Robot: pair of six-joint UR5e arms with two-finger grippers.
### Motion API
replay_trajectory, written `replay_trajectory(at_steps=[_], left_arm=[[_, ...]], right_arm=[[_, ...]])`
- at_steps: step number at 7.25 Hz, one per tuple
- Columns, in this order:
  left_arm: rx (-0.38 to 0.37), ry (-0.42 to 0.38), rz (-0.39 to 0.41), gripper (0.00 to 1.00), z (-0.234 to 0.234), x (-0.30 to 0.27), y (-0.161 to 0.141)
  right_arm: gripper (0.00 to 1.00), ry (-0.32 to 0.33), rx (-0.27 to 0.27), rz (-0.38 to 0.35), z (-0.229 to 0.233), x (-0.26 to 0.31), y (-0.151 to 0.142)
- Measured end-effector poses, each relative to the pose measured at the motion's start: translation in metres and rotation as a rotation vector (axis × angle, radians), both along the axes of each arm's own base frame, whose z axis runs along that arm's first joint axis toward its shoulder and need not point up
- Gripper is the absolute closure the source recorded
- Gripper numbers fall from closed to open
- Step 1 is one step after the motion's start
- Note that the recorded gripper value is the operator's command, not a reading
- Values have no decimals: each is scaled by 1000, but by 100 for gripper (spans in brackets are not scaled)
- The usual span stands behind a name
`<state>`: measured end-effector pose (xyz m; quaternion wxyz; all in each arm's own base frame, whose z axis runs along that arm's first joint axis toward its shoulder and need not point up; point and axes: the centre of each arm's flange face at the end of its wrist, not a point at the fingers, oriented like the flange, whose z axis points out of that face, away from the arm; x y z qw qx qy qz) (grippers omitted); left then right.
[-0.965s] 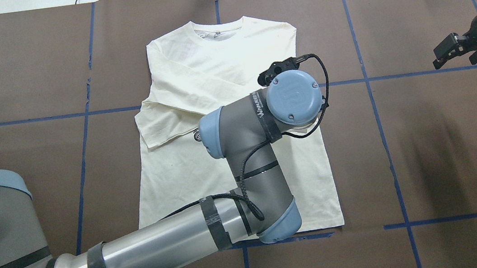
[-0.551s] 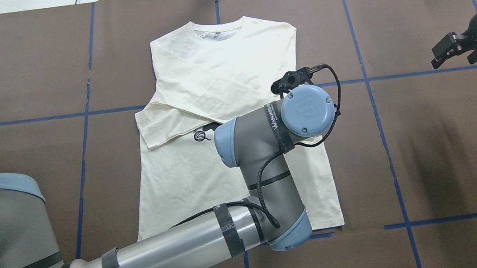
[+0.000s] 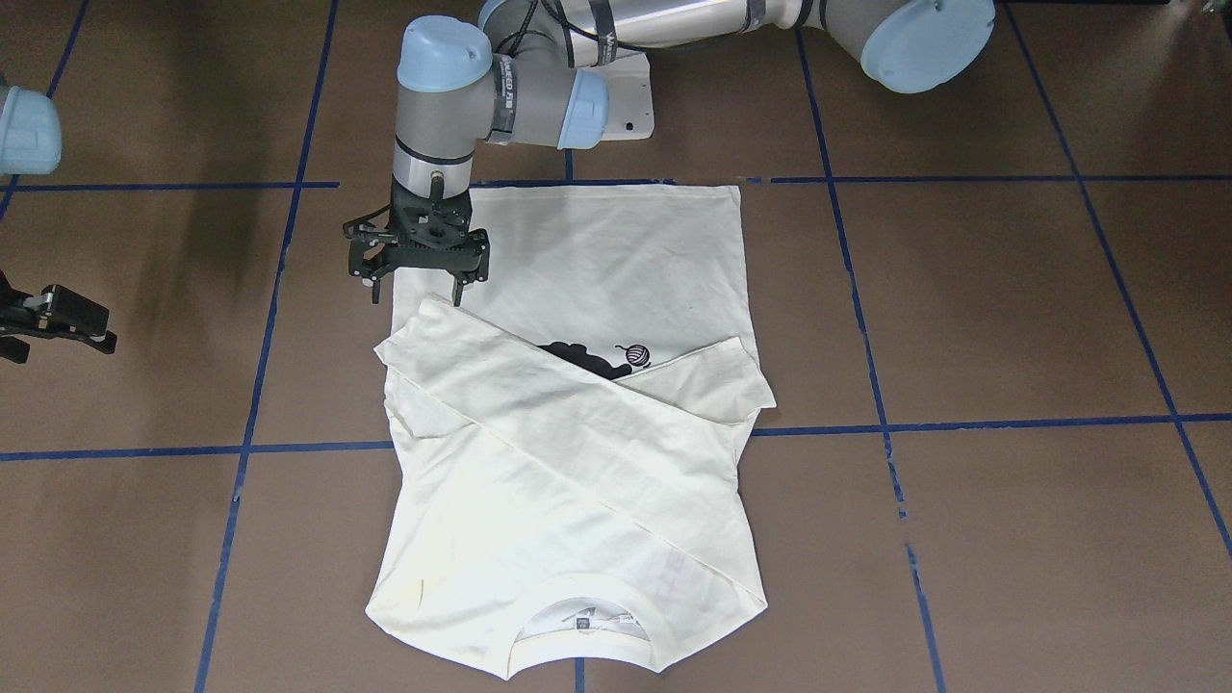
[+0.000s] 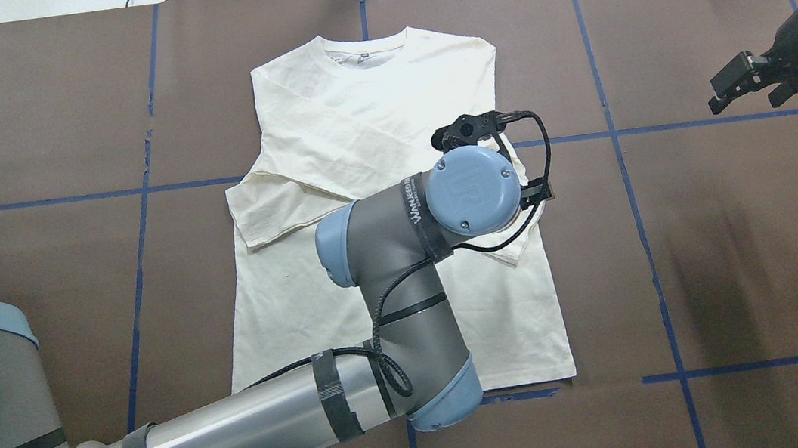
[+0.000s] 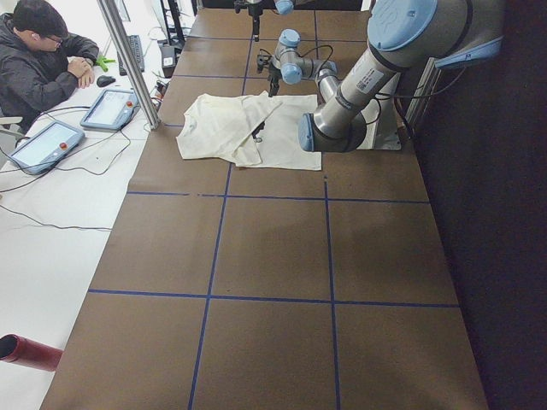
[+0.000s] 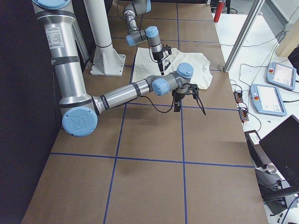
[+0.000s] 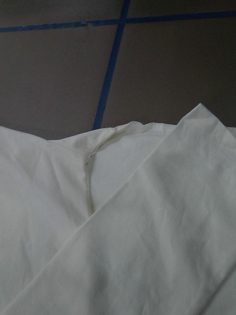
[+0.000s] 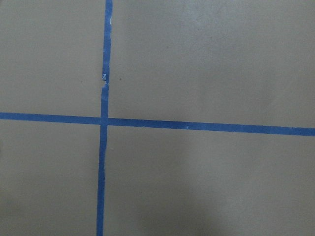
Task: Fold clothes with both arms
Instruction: 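Lower both grippers to the shirt's side edges near the hem and grasp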
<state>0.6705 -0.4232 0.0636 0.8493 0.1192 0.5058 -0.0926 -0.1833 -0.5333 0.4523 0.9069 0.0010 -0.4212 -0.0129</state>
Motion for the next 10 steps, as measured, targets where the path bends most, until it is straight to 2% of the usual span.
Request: replay_trajectory(at_steps=[3, 4, 6, 8, 10], left_arm=[[20, -87, 88, 0, 97, -120, -10], [16, -112, 93, 0, 120, -158, -3], [76, -158, 129, 0, 162, -231, 26], [100, -181, 144, 0, 186, -273, 47], [107, -177, 144, 0, 187, -287, 54]], right_arm=[[0, -19, -22, 71, -50, -76, 49], [0, -36, -32, 104, -67, -111, 74], [0, -50, -51, 144, -94, -179, 135], [0, -39, -86, 156, -103, -233, 200], [1, 3, -111, 165, -90, -269, 250]])
